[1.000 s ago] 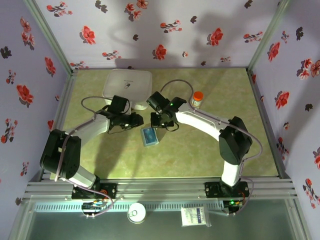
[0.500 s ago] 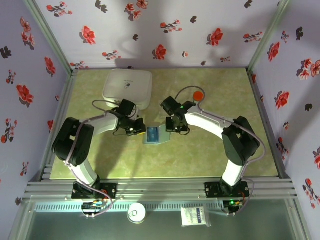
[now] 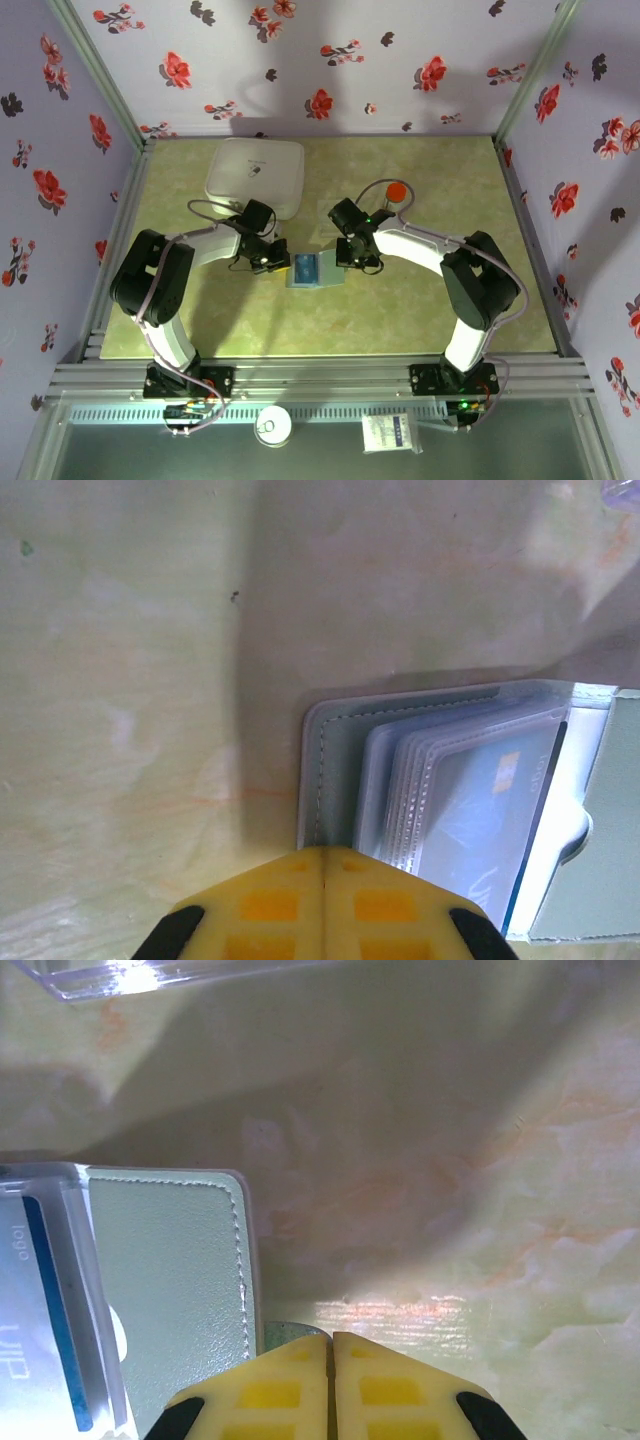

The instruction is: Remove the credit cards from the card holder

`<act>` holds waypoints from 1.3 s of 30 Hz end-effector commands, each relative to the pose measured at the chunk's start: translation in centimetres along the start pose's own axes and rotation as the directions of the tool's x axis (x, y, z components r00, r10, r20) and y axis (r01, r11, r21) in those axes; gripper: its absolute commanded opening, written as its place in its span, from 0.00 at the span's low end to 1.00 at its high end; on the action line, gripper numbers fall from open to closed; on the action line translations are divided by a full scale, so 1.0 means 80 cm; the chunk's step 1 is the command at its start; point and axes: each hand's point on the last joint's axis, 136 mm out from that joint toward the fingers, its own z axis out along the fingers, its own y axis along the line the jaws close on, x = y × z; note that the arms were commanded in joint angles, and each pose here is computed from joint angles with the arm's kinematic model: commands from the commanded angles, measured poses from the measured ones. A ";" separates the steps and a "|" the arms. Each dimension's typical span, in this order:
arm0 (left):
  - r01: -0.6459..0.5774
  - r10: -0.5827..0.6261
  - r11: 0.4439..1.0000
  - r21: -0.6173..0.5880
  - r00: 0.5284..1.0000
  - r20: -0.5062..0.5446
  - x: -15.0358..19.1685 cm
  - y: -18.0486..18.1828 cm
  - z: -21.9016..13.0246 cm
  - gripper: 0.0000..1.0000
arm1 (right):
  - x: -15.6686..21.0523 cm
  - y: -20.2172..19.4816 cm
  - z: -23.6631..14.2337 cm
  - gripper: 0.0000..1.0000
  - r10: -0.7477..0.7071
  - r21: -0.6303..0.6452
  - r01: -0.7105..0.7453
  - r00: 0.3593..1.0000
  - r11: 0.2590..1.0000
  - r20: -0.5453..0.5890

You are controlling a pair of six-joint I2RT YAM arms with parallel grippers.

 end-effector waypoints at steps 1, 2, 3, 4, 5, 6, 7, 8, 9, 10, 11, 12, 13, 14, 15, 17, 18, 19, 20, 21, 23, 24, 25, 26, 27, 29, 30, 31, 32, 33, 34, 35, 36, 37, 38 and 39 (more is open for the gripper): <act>-0.012 0.012 0.999 -0.050 1.000 -0.008 0.000 0.010 0.005 0.01 | -0.006 0.003 0.017 0.04 -0.011 -0.025 0.011 1.000 1.000 -0.002; -0.006 0.006 0.999 -0.050 1.000 -0.002 -0.003 0.011 0.004 0.01 | -0.007 0.005 0.021 0.04 -0.012 -0.034 0.012 1.000 0.999 -0.005; -0.002 0.003 0.999 -0.047 1.000 0.005 -0.005 0.010 0.003 0.01 | -0.007 0.007 0.023 0.04 -0.014 -0.041 0.014 1.000 0.999 -0.008; -0.001 0.001 0.999 -0.045 1.000 0.010 -0.006 0.010 0.002 0.01 | -0.008 0.009 0.026 0.04 -0.016 -0.045 0.016 1.000 0.999 -0.007; 0.000 0.001 0.999 -0.043 1.000 0.014 -0.008 0.009 0.001 0.01 | -0.010 0.011 0.029 0.04 -0.018 -0.048 0.018 1.000 0.999 -0.007; 0.001 -0.001 0.999 -0.045 1.000 0.011 -0.009 0.009 0.002 0.01 | -0.011 0.011 0.031 0.04 -0.017 -0.047 0.017 1.000 0.999 -0.006; 0.004 -0.003 0.999 -0.048 1.000 0.009 -0.009 0.010 0.002 0.01 | -0.012 0.011 0.033 0.04 -0.017 -0.047 0.016 1.000 0.999 -0.009; 0.005 -0.004 0.999 -0.045 1.000 0.009 -0.010 0.009 0.001 0.01 | -0.013 0.010 0.034 0.04 -0.018 -0.045 0.018 1.000 0.999 -0.012; 0.005 -0.005 0.999 -0.045 1.000 0.009 -0.010 0.009 0.002 0.01 | -0.013 0.008 0.035 0.04 -0.020 -0.038 0.020 1.000 0.999 -0.014; 0.006 -0.005 0.999 -0.043 1.000 0.007 -0.010 0.009 0.003 0.01 | -0.014 0.005 0.035 0.04 -0.020 -0.025 0.020 1.000 0.999 -0.015; 0.005 -0.005 0.999 -0.043 1.000 0.002 -0.009 0.010 0.005 0.01 | -0.012 0.000 0.034 0.04 -0.022 -0.004 0.022 1.000 1.000 -0.017; 0.006 -0.006 0.999 -0.046 1.000 -0.006 -0.008 0.011 0.005 0.01 | -0.010 -0.005 0.034 0.04 -0.023 0.017 0.023 1.000 1.000 -0.021; 0.009 -0.010 0.999 -0.051 1.000 -0.013 -0.006 0.012 0.006 0.01 | -0.009 -0.013 0.032 0.04 -0.026 0.046 0.028 0.999 0.999 -0.027; 0.009 -0.010 0.999 -0.049 1.000 -0.016 -0.004 0.013 0.007 0.01 | -0.008 -0.019 0.030 0.04 -0.034 0.071 0.036 0.999 0.997 -0.029; 0.011 -0.011 0.999 -0.047 1.000 -0.018 -0.002 0.014 0.008 0.01 | -0.006 -0.024 0.029 0.04 -0.038 0.091 0.041 0.999 0.995 -0.032; 0.014 -0.015 0.999 -0.051 0.999 -0.029 0.001 0.017 0.011 0.01 | -0.006 -0.030 0.028 0.05 -0.047 0.105 0.049 0.999 0.993 -0.024; 0.018 -0.020 0.998 -0.057 0.999 -0.036 0.003 0.020 0.012 0.01 | -0.005 -0.031 0.029 0.05 -0.047 0.104 0.050 0.999 0.993 -0.026; 0.019 -0.021 0.998 -0.057 0.999 -0.037 0.005 0.020 0.013 0.01 | -0.004 -0.032 0.030 0.06 -0.050 0.104 0.053 0.998 0.993 -0.034; 0.023 -0.025 0.998 -0.058 0.999 -0.037 0.006 0.022 0.014 0.01 | -0.004 -0.032 0.029 0.06 -0.054 0.106 0.057 0.998 0.993 -0.038; 0.025 -0.028 0.998 -0.060 0.999 -0.039 0.007 0.023 0.015 0.01 | -0.003 -0.033 0.027 0.06 -0.054 0.110 0.058 0.998 0.992 -0.041; 0.028 -0.031 0.998 -0.063 0.999 -0.045 0.010 0.025 0.014 0.01 | -0.004 -0.035 0.022 0.07 -0.052 0.117 0.056 0.998 0.992 -0.035; 0.030 -0.033 0.997 -0.065 0.998 -0.045 0.011 0.026 0.014 0.01 | -0.004 -0.036 0.020 0.07 -0.052 0.123 0.056 0.998 0.991 -0.035; 0.032 -0.034 0.997 -0.064 0.999 -0.042 0.011 0.026 0.013 0.01 | -0.005 -0.037 0.016 0.08 -0.054 0.129 0.057 0.998 0.990 -0.033; 0.034 -0.037 0.997 -0.063 0.998 -0.041 0.012 0.026 0.014 0.01 | -0.006 -0.039 0.013 0.10 -0.056 0.138 0.060 0.998 0.989 -0.029; 0.034 -0.037 0.997 -0.064 0.998 -0.043 0.013 0.027 0.014 0.01 | -0.005 -0.041 0.013 0.11 -0.059 0.144 0.062 0.998 0.988 -0.027; 0.040 -0.043 0.997 -0.070 0.998 -0.050 0.015 0.030 0.016 0.01 | -0.006 -0.045 0.012 0.15 -0.067 0.164 0.071 0.997 0.984 -0.029; 0.041 -0.045 0.997 -0.070 0.998 -0.050 0.015 0.030 0.016 0.01 | -0.005 -0.047 0.012 0.17 -0.070 0.173 0.075 0.997 0.982 -0.036; 0.044 -0.047 0.997 -0.068 0.998 -0.047 0.015 0.030 0.016 0.01 | -0.004 -0.049 0.013 0.21 -0.074 0.181 0.080 0.996 0.980 -0.041; 0.044 -0.047 0.997 -0.065 0.998 -0.045 0.014 0.029 0.016 0.01 | -0.003 -0.051 0.014 0.25 -0.074 0.188 0.081 0.996 0.979 -0.042; 0.043 -0.046 0.997 -0.067 0.998 -0.046 0.014 0.029 0.016 0.01 | -0.002 -0.054 0.016 0.26 -0.074 0.198 0.081 0.996 0.977 -0.043; 0.042 -0.046 0.997 -0.071 0.998 -0.051 0.015 0.030 0.016 0.01 | -0.002 -0.056 0.017 0.28 -0.075 0.204 0.082 0.996 0.975 -0.043; 0.043 -0.046 0.996 -0.072 0.998 -0.048 0.015 0.029 0.014 0.01 | -0.001 -0.057 0.018 0.29 -0.076 0.208 0.084 0.996 0.974 -0.050; 0.043 -0.046 0.997 -0.070 0.998 -0.044 0.015 0.029 0.013 0.01 | 0.000 -0.059 0.019 0.30 -0.077 0.216 0.087 0.996 0.972 -0.054; 0.044 -0.047 0.997 -0.068 0.998 -0.041 0.015 0.029 0.013 0.01 | 0.002 -0.061 0.020 0.31 -0.075 0.222 0.086 0.996 0.971 -0.057; 0.042 -0.045 0.997 -0.067 0.998 -0.043 0.015 0.028 0.013 0.01 | 0.004 -0.063 0.020 0.32 -0.073 0.228 0.085 0.996 0.970 -0.060; 0.041 -0.045 0.997 -0.069 0.998 -0.045 0.015 0.028 0.012 0.01 | 0.004 -0.065 0.020 0.33 -0.073 0.231 0.085 0.996 0.969 -0.060</act>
